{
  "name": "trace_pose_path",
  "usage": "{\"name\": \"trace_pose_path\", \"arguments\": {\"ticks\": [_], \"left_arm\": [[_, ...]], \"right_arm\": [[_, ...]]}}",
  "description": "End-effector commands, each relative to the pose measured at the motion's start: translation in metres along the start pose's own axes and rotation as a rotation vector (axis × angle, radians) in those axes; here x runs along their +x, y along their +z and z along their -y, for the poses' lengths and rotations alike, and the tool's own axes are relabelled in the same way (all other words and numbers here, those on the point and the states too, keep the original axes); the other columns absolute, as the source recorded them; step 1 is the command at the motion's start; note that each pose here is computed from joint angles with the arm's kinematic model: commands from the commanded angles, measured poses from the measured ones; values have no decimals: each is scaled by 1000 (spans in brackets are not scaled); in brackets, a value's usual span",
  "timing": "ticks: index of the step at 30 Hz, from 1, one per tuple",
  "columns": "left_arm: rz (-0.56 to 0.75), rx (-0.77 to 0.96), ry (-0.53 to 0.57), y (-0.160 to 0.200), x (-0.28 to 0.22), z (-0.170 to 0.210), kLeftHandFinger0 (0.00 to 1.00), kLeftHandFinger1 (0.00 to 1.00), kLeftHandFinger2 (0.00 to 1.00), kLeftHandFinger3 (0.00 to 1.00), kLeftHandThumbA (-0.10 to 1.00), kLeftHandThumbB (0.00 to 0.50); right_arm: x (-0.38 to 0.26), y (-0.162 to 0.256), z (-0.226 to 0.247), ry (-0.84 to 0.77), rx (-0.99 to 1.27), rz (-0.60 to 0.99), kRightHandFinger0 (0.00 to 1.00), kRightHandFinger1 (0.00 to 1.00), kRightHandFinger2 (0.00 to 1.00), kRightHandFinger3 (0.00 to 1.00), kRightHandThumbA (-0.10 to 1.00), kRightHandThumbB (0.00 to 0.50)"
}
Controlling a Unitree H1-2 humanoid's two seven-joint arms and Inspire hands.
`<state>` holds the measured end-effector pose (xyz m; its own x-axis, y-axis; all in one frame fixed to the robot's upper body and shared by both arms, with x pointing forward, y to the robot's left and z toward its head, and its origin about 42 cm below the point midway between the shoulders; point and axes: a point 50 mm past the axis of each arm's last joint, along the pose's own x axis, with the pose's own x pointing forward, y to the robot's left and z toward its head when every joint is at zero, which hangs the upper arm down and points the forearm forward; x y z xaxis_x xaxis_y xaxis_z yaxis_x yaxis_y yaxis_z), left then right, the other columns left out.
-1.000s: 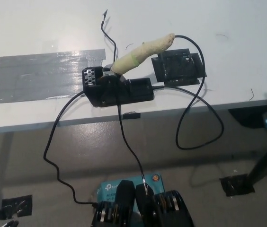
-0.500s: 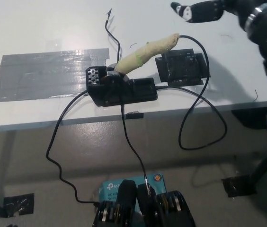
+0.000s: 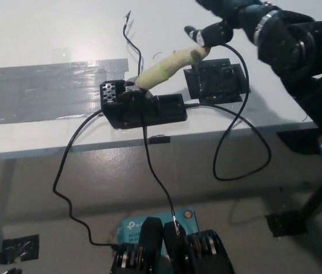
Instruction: The robot uses its right hand to grab the soldering gun kept on the middle of the table and pulls it out of its base and keep it on the right side of the base
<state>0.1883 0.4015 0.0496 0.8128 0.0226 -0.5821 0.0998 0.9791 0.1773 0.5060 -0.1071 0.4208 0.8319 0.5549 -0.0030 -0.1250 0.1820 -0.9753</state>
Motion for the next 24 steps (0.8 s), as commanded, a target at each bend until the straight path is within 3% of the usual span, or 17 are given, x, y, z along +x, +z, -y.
{"name": "trace_pose_path", "arguments": {"ticks": [1,8,11,12,15,24], "left_arm": [[13,41,-5,5,-4,-3,836,877,1000,1000,778,291],[5,46,-3,5,-4,-3,821,879,1000,1000,762,289],[1,49,-12,6,-4,-2,845,892,1000,1000,777,284],[7,47,-15,7,-5,-1,847,895,1000,1000,775,292],[7,44,-19,6,-6,1,854,905,1000,1000,780,302],[13,59,-30,7,-3,2,887,934,1000,1000,828,315]], "right_arm": [[8,17,21,-15,-106,50,1000,1000,1000,1000,530,322],[10,14,8,25,-57,34,1000,1000,1000,1000,502,329],[11,12,-2,84,-112,21,1000,1000,1000,1000,657,316],[13,11,-9,113,-157,12,1000,1000,1000,1000,998,327],[13,9,-20,132,-166,-2,1000,1000,1000,1000,1000,391],[17,11,-37,186,-196,-20,1000,1000,1000,1000,1000,419]]}}
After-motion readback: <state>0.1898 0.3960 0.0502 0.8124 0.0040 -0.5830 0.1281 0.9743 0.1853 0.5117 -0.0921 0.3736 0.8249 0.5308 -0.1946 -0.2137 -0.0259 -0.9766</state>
